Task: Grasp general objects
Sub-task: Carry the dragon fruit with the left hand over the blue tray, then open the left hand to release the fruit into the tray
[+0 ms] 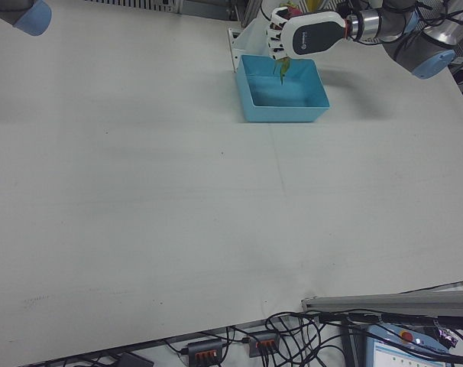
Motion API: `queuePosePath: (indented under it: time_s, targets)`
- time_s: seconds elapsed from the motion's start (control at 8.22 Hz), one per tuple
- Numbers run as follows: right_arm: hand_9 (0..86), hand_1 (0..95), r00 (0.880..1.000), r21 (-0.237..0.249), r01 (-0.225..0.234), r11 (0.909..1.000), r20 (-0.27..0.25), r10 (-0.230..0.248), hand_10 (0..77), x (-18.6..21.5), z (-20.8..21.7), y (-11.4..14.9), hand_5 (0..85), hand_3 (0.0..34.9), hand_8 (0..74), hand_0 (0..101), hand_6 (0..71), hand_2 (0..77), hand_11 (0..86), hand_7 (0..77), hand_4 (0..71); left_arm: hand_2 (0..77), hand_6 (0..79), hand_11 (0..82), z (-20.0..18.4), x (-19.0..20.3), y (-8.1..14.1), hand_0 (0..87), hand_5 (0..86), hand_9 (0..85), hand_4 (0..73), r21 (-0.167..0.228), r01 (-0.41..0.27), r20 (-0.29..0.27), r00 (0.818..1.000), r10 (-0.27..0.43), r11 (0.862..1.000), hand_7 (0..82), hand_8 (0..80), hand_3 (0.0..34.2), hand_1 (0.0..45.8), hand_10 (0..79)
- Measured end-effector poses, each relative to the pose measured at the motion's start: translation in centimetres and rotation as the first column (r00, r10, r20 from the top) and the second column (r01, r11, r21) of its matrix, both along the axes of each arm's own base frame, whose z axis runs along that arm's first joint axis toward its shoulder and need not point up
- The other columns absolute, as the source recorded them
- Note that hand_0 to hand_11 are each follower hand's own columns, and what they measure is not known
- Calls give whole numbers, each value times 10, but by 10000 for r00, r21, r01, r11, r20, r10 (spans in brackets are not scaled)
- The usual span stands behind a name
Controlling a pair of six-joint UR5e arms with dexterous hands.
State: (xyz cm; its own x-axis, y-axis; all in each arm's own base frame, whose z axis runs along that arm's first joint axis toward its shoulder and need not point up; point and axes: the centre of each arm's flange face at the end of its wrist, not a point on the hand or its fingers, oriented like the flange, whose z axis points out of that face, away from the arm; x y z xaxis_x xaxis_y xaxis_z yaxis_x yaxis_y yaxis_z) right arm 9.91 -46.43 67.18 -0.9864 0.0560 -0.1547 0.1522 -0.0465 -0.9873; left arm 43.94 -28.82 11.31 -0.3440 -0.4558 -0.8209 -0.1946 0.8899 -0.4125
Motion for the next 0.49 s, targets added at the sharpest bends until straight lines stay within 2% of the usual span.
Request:
queuePosePath:
  time_s: [0.12,0.24,0.36,0.49]
  targets:
    - [5,949,10000,1,0,10000,0,0,0,0,0,0,0,0,0,0,0,774,0,0,0,16,453,556,2,2,4,797,671,496,436,5,-63,50,10000,63,10000,458,355,104,0,164]
    - [5,949,10000,-5,0,10000,-1,0,0,0,0,0,0,0,0,0,0,774,5,0,0,16,453,556,3,3,5,797,671,496,436,0,-95,91,9999,95,10000,458,355,104,0,164]
    - [5,949,10000,-13,0,10000,-1,0,0,0,0,0,0,0,0,0,0,774,0,0,0,11,256,295,7,3,5,801,862,349,327,-27,-86,174,9998,87,10000,464,93,148,0,213]
    - [5,949,10000,-12,0,10000,-1,0,0,0,1,0,0,0,0,0,0,774,5,0,0,11,256,295,12,2,5,801,862,349,327,-59,-61,270,9996,62,10000,464,93,148,0,213]
